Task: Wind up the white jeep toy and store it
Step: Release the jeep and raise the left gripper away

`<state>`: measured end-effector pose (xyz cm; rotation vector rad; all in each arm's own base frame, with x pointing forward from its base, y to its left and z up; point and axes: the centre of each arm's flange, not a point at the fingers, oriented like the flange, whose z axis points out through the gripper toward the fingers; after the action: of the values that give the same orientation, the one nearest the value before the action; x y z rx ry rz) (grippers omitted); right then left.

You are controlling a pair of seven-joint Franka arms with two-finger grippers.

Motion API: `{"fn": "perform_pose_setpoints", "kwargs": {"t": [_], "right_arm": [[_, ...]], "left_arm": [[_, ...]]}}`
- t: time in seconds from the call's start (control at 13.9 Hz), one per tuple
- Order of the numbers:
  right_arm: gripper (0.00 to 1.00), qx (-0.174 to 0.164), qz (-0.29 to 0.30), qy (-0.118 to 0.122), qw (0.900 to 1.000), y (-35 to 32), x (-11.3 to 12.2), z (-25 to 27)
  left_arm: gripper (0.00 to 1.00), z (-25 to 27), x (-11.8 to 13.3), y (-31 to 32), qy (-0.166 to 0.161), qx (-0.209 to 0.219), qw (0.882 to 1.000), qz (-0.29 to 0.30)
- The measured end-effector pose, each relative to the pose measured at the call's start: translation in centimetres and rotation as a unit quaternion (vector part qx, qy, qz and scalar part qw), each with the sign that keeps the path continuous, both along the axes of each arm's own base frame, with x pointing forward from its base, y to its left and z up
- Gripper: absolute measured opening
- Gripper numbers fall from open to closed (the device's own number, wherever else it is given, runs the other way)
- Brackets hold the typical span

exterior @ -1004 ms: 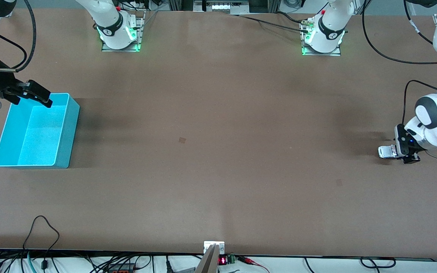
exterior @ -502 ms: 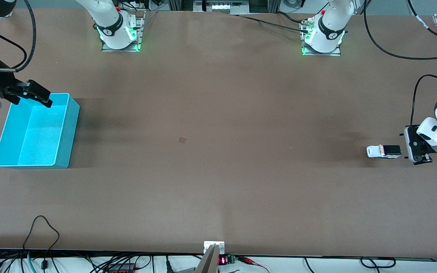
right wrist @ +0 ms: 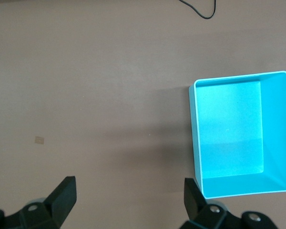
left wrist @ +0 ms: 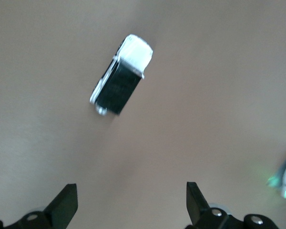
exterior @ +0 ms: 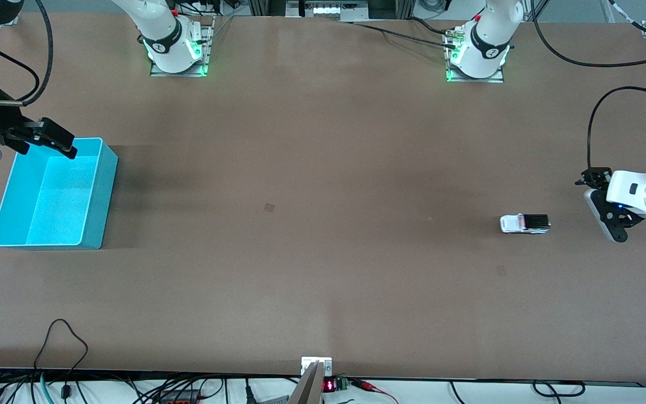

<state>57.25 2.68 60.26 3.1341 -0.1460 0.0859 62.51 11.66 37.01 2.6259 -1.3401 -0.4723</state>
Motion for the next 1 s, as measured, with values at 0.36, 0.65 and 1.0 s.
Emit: {"fn": "perform_pose_setpoints", "kwargs": {"t": [0.36,0.65,1.0], "right_arm": [[1.00,0.000,0.000,0.000,1.000,0.0,0.0,0.0],[1.00,0.000,0.000,0.001,1.000,0.0,0.0,0.0],[1.00,0.000,0.000,0.002,1.000,0.0,0.0,0.0]], "left_arm": [[1.00,5.4,0.8,-6.6,0.028,0.064,0.990,0.121],[1.00,9.5,0.8,-9.5,0.000,0.099,0.971,0.219],[1.00,15.7,-1.4,-13.1,-0.069,0.140,0.917,0.366]]}}
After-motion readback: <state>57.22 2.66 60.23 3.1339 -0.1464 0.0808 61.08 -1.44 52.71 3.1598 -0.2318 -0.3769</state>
